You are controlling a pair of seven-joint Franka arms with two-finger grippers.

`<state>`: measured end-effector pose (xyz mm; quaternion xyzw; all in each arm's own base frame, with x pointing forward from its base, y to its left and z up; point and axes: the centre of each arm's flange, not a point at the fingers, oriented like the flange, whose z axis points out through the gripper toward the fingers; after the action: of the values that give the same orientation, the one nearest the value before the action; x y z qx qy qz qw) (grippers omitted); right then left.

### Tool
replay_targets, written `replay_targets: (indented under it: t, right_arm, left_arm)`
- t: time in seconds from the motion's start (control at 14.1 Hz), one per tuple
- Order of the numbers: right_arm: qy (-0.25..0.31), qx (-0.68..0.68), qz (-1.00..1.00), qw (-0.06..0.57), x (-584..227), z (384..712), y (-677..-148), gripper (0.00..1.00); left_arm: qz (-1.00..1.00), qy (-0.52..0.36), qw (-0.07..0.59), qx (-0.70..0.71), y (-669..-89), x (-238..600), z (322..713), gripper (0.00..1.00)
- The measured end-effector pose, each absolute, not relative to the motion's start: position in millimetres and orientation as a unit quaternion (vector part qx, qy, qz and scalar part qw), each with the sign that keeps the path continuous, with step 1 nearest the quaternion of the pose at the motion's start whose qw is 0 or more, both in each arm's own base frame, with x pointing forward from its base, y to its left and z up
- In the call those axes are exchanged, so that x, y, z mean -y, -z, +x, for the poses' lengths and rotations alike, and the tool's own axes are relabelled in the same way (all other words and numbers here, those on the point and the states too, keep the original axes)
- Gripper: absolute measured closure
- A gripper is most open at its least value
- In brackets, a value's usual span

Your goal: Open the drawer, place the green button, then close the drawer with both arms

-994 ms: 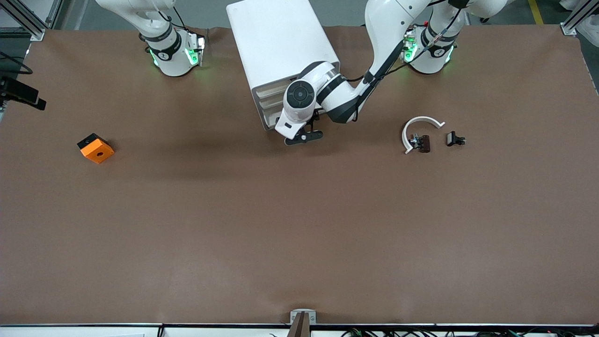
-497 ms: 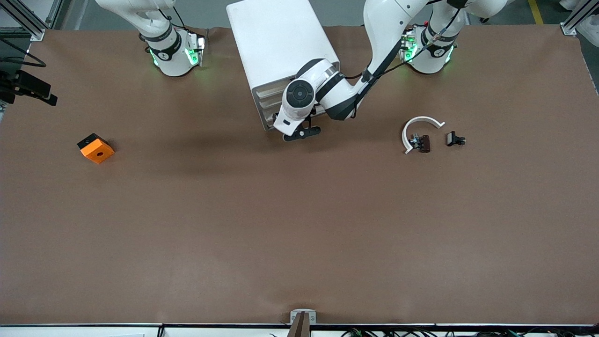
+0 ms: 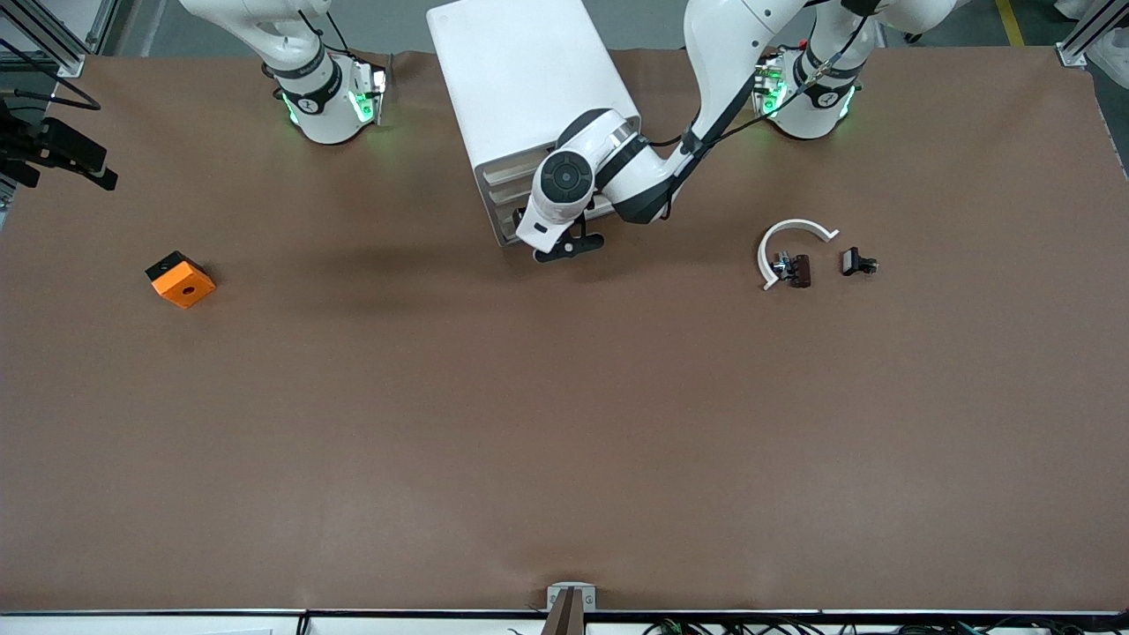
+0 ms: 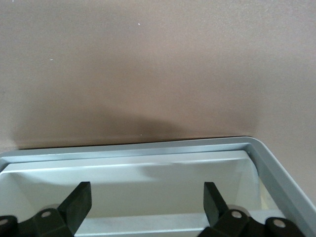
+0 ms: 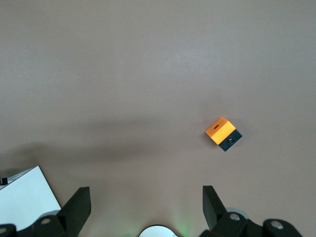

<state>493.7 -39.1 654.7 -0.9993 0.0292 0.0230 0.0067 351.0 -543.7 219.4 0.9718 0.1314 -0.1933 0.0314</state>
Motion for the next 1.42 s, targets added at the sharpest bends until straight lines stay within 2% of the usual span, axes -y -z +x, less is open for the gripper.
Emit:
replay_targets:
  t: [0.43, 0.99, 1.42]
  right_arm:
    - [-0.004, -0.019, -1.000, 0.006, 30, 497, -658, 0.00]
    - [0.013, -0.001, -1.000, 0.004, 13, 498, -664, 0.00]
    - [0.013, 0.000, -1.000, 0.004, 12, 498, -664, 0.00]
  left_arm:
    - [0.970, 0.191, 0.040, -0.142, -223, 540, 362, 0.00]
    - [0.953, 0.140, 0.106, -0.247, -294, 451, 492, 0.00]
    - [0.939, 0.111, 0.131, -0.298, -332, 390, 544, 0.00]
